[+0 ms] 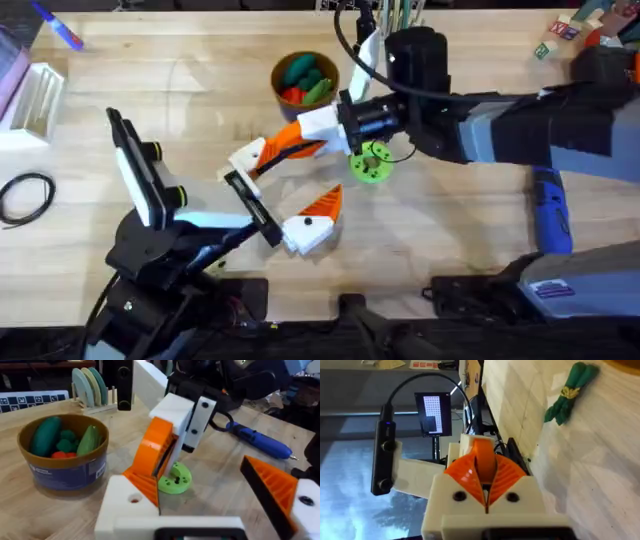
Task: Pick up the gripper from the table and insert it into the empty holder that is missing its gripper. Then pick up a screw, insert it into the mounting hole, and use the screwdriver to tighten it. Finally, clean up the table by picking up the vegetable and placing it into the bucket.
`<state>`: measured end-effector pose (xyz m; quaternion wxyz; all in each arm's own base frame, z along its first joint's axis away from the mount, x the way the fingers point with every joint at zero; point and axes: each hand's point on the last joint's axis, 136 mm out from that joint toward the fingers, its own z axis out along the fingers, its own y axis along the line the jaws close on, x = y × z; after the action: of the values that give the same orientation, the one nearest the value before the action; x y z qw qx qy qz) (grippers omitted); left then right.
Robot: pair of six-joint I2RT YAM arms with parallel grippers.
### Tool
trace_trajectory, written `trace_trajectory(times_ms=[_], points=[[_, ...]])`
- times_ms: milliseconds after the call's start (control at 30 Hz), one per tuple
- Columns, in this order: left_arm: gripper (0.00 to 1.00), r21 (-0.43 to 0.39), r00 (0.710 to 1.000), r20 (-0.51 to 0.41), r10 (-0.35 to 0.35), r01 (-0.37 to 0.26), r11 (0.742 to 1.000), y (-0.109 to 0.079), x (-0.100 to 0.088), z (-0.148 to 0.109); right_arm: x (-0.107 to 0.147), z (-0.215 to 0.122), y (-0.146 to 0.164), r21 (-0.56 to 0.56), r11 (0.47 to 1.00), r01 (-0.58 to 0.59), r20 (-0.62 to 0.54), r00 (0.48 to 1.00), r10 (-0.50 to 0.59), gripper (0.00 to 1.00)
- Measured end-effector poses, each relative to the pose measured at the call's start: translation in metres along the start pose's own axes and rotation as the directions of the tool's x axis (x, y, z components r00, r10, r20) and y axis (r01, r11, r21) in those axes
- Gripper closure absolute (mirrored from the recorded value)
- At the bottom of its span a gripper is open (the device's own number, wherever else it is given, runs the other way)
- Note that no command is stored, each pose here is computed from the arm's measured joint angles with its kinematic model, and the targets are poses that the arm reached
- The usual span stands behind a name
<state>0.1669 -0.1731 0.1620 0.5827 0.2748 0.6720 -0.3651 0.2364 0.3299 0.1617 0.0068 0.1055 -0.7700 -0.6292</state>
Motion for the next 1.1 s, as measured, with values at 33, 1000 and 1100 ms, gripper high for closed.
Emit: trace_trajectory(times_ms=[33, 1000, 1100], points=[[0.014, 0.000, 1.000, 0.000, 0.000, 0.000, 1.000, 0.000, 0.000, 0.000, 0.000, 0.000, 0.000, 0.000, 1.000, 0.002, 0.000, 1.000, -0.002, 0.993], [0.016, 0.264, 0.999, -0.044, -0.007, 0.019, 0.964, -0.048, 0.007, -0.005, 0.010, -0.007, -0.002, -0.080, 0.996, 0.048, -0.089, 0.994, -0.055, 0.050], [0.014, 0.270, 0.999, -0.045, -0.007, 0.019, 0.963, -0.049, 0.007, -0.006, 0.000, -0.015, -0.004, -0.074, 0.996, 0.058, -0.050, 0.997, -0.062, 0.047]])
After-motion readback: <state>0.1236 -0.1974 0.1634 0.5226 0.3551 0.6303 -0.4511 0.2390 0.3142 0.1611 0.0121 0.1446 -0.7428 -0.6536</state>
